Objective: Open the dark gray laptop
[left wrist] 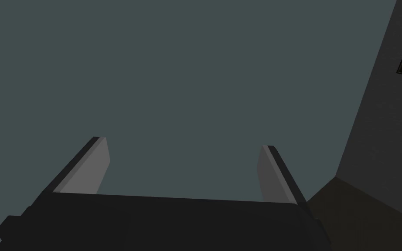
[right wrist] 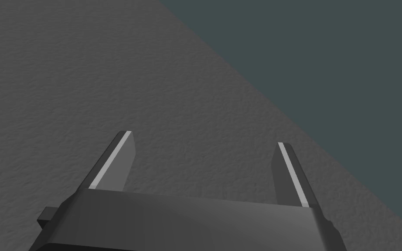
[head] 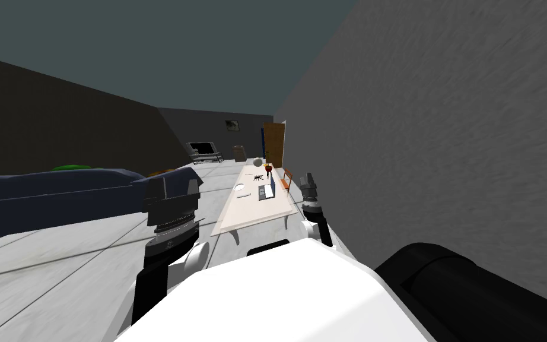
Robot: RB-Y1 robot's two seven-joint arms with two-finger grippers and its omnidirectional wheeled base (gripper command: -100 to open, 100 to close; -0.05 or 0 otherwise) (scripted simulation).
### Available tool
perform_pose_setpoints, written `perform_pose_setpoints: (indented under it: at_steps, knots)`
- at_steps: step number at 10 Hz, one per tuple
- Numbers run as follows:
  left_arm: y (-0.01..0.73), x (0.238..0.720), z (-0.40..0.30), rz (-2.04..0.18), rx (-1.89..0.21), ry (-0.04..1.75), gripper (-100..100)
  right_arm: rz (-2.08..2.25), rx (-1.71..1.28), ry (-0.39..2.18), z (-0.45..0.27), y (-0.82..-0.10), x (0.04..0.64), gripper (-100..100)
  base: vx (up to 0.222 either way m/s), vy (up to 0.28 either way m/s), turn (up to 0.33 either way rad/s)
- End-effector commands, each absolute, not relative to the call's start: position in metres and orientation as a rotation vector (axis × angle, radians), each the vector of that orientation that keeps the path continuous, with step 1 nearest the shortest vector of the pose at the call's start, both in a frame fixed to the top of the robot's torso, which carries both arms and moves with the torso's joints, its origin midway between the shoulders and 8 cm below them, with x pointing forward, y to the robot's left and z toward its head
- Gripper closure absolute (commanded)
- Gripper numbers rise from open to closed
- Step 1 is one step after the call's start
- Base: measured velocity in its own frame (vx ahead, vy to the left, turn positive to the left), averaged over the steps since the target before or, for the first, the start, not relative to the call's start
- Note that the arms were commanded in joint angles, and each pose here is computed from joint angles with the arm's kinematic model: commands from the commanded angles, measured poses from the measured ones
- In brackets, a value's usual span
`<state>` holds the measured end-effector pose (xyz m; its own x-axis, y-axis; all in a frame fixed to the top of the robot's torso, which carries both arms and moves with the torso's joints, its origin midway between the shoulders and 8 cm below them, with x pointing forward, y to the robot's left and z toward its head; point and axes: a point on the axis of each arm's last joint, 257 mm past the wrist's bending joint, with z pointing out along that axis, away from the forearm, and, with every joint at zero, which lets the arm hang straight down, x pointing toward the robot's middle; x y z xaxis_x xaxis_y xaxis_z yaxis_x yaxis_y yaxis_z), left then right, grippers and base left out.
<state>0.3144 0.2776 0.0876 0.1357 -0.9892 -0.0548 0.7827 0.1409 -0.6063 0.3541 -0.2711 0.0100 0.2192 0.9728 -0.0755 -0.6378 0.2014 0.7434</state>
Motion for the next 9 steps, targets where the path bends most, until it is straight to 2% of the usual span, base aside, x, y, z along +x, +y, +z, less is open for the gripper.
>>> perform_pose_setpoints:
  at_steps: [1, 9]
  knots:
    - [0.2776, 0.3143, 0.0876, -1.362, -0.496, 0.509, 0, 1.232, 0.656, 0.622, 0.01, -0.2711, 0.3541, 0, 0.0, 0.0, 0.0]
    - [0.2775, 0.3143, 0.0878, -1.362, -0.496, 0.509, 0, 1.232, 0.656, 0.622, 0.0102, -0.2711, 0.3541, 0, 0.0, 0.0, 0.0]
